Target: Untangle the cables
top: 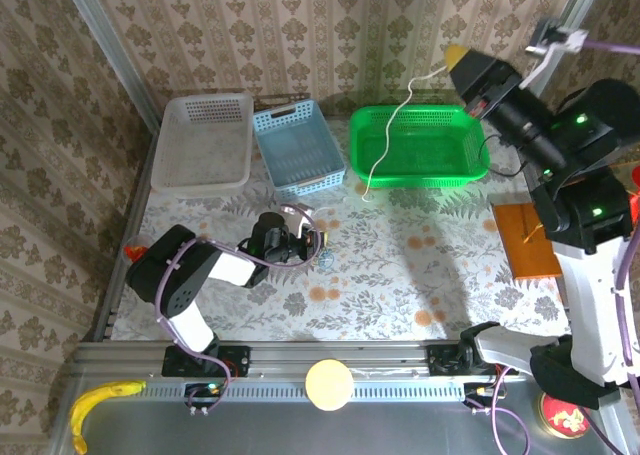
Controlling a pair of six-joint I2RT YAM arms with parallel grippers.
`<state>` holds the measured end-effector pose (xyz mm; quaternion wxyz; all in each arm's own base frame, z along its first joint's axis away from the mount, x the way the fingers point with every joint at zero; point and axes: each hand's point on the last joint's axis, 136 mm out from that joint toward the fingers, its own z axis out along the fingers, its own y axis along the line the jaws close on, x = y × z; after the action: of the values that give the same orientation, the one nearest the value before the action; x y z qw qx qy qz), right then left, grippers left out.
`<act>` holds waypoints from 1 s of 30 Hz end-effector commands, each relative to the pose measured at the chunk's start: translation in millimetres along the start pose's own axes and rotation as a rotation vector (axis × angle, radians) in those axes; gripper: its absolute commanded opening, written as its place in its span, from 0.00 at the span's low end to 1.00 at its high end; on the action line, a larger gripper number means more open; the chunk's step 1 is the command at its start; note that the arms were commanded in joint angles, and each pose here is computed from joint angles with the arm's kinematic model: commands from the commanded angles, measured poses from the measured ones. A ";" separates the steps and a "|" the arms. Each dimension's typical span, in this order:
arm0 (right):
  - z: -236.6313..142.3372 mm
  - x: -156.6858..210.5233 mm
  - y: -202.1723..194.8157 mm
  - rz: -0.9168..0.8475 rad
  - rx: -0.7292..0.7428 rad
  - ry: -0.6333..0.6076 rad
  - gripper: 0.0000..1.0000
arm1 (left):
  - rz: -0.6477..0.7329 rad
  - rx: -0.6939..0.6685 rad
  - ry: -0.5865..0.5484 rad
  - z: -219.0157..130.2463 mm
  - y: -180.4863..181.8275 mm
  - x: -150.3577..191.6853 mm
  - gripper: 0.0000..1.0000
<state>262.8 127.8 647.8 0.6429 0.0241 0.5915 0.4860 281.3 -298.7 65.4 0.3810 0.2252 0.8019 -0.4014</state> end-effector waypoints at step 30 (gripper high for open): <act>-71.3 -191.4 37.4 -0.196 0.096 -0.622 0.00 | -0.099 -0.070 -0.018 -7.4 46.1 29.5 0.10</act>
<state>208.5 -3.2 783.9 0.8372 0.1264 0.4080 0.3416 291.7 -270.2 33.9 0.3911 0.1823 0.8111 -0.3949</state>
